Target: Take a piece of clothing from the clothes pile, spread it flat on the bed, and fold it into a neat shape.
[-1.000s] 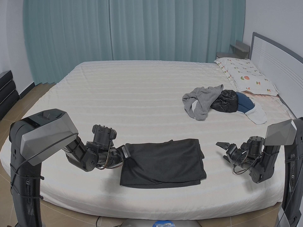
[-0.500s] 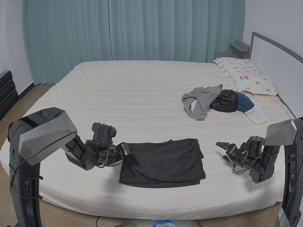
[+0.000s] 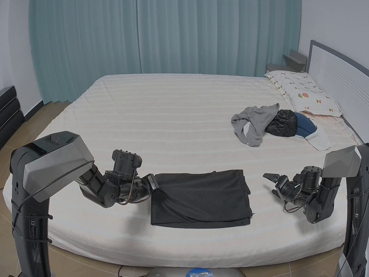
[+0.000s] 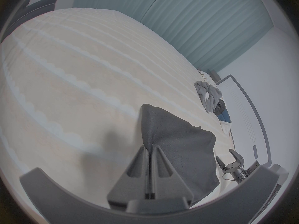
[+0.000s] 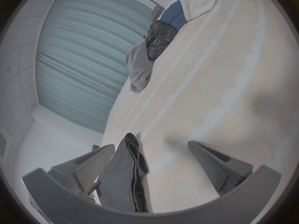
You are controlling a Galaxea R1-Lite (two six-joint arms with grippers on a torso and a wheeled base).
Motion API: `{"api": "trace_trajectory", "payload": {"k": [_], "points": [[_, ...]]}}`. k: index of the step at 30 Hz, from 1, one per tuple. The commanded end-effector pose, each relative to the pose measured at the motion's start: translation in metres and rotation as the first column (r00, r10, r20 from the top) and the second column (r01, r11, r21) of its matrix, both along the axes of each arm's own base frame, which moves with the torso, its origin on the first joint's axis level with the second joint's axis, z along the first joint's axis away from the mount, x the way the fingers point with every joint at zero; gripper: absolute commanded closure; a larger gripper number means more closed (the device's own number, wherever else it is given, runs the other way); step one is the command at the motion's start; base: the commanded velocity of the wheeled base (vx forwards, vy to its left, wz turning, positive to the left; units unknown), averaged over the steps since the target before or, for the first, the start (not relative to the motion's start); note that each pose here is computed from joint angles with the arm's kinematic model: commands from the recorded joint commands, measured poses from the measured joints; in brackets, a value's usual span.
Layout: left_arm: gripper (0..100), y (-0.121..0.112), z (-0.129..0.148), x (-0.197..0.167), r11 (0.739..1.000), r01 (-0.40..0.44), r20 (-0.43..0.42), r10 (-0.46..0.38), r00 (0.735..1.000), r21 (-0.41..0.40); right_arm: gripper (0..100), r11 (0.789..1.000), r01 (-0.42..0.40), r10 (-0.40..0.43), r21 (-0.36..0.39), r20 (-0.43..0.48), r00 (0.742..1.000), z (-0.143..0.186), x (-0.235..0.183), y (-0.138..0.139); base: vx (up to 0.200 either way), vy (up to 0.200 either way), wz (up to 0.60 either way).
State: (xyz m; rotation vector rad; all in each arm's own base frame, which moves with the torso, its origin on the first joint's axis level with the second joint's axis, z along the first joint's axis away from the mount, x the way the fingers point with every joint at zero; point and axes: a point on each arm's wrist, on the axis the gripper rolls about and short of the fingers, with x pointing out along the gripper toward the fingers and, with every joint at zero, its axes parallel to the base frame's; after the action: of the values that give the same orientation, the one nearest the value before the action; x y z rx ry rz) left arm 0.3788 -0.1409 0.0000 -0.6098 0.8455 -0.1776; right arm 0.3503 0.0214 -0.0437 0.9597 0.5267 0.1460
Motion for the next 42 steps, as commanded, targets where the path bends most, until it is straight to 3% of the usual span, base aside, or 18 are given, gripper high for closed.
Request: {"api": "trace_trajectory", "payload": {"k": [1, 42], "points": [[100, 0.0007, -0.0012, 0.0006, 1.0, -0.002, -0.001, 0.002, 1.0, 0.002, 0, 1.0, -0.001, 0.001, 0.0, -0.001, 1.0, -0.0005, -0.0001, 0.0001, 0.0, 0.2, 0.0], [100, 0.0011, 0.0006, 0.0031, 1.0, -0.005, 0.003, 0.005, 1.0, 0.0, 0, 1.0, -0.003, 0.003, 0.002, -0.003, 1.0, 0.0002, -0.0001, -0.0009, 0.0, 0.2, 0.0]]}}
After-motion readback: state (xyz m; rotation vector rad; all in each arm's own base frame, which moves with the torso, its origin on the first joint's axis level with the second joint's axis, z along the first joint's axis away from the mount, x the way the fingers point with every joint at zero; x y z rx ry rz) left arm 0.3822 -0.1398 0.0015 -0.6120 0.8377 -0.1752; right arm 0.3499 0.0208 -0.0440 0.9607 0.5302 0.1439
